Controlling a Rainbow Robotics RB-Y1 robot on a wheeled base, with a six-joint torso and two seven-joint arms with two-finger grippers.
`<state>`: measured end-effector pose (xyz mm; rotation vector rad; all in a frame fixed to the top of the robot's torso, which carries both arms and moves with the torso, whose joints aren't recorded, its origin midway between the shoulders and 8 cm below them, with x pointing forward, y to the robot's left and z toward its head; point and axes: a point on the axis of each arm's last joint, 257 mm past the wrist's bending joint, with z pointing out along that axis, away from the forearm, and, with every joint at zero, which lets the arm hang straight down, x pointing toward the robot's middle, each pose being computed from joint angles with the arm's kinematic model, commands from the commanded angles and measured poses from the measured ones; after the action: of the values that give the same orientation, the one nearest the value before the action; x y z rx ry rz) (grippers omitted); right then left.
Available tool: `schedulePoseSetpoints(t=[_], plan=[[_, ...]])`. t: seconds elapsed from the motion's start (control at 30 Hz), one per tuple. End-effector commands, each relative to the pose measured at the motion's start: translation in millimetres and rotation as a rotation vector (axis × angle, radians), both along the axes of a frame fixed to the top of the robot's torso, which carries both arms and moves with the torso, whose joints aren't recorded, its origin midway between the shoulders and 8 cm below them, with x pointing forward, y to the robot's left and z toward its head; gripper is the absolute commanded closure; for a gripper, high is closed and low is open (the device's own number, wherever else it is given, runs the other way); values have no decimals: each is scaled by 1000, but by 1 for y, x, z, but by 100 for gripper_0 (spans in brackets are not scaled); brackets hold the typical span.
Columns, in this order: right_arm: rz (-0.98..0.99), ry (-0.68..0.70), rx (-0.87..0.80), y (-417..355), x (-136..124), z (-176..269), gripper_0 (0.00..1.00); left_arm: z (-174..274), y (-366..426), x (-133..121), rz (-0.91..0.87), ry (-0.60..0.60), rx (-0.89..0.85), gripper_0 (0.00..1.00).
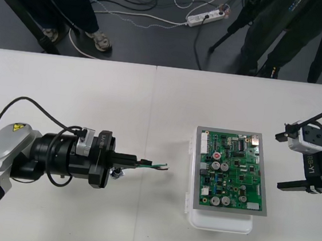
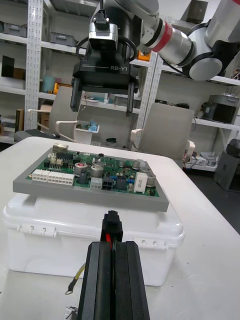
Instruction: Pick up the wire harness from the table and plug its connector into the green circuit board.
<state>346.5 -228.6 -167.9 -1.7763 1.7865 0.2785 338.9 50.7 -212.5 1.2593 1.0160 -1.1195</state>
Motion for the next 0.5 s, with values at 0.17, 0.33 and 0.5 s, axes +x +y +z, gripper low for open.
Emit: schedulePoseSetpoints(t=[0.17, 0.33, 0.5], plan=[[-28, -63, -121, -16, 13, 6, 0, 6, -29, -8, -94, -54, -72, 100], [-42, -85, -177, -26, 19, -1, 0, 0, -36, -10, -104, -45, -78, 100], [-42, -92, -252, -33, 21, -16, 0, -1, -43, -12, -109, -55, -85, 100]])
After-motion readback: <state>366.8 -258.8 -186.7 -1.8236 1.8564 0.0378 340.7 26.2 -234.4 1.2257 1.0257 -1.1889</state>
